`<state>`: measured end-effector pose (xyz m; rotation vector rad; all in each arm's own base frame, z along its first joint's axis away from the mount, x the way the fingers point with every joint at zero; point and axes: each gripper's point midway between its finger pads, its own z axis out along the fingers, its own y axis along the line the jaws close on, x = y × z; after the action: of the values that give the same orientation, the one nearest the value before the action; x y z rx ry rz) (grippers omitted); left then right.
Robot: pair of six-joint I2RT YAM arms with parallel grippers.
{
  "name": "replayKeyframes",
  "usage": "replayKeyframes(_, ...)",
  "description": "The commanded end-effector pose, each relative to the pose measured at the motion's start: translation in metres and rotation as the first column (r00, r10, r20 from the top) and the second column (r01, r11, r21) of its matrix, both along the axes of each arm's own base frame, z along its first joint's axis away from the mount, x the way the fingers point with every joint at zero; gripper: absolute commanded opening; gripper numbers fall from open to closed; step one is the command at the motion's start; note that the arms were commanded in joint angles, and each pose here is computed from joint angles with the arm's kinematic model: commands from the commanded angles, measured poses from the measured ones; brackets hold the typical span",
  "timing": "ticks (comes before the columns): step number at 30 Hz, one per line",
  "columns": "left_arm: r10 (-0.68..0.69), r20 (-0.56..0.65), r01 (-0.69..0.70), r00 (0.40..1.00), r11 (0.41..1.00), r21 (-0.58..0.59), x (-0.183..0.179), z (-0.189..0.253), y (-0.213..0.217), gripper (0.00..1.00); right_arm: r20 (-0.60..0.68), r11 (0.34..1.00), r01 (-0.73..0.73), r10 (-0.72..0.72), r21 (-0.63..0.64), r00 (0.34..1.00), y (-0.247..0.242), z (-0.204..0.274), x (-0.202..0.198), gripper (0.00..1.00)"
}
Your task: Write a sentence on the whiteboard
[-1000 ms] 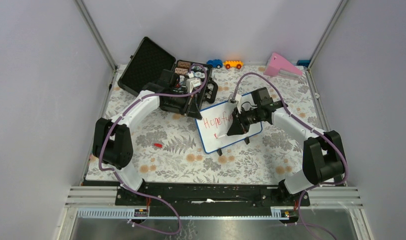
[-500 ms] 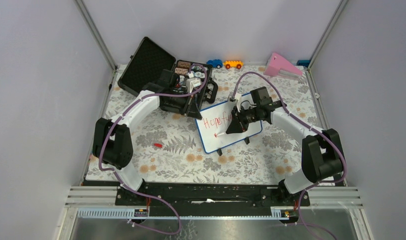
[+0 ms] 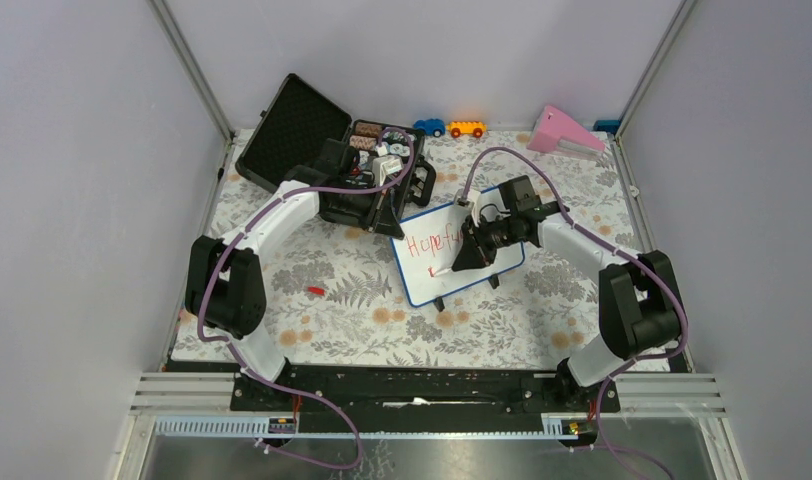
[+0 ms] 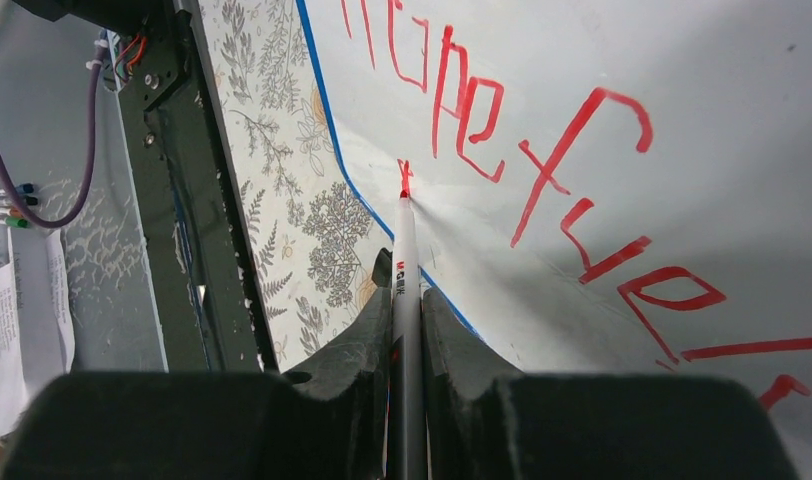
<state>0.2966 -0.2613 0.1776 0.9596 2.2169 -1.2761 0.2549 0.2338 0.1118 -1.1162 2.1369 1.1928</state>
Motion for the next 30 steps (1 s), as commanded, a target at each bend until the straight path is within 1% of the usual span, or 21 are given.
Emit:
replayKeyframes(1,-0.022,0.054,0.021,0.998,1.0,0.013,0.001,0.002,-0.004,0.0,-0.004,0.999,-0.026,0.026,-0.041,1.0,-0.003,-0.015,-0.006,0.0)
replayKeyframes(11,-0.022,0.055,0.021,0.998,1.0,0.013,0.001,0.002,-0.004,0.0,-0.023,0.996,-0.054,0.053,-0.077,0.998,-0.007,-0.027,-0.019,0.0)
replayKeyframes(14,-0.021,0.054,0.021,0.998,1.0,0.014,0.001,0.001,-0.004,0.0,-0.025,0.996,-0.065,0.063,-0.058,0.998,-0.005,-0.022,-0.022,0.0)
replayKeyframes(17,-0.021,0.054,0.021,0.998,1.0,0.014,0.001,0.001,-0.004,0.0,-0.019,0.997,-0.074,0.073,-0.011,0.997,0.0,-0.005,-0.023,0.0)
replayKeyframes(22,-0.02,0.054,0.02,0.998,1.0,0.014,0.001,0.002,-0.003,0.0,0.017,0.998,-0.057,0.056,0.023,0.998,0.003,0.017,-0.015,0.0)
replayKeyframes(30,-0.02,0.056,0.02,0.998,1.0,0.015,0.0,0.002,-0.003,0.0,0.045,1.0,-0.005,0.004,0.018,0.999,0.003,0.017,0.003,0.0)
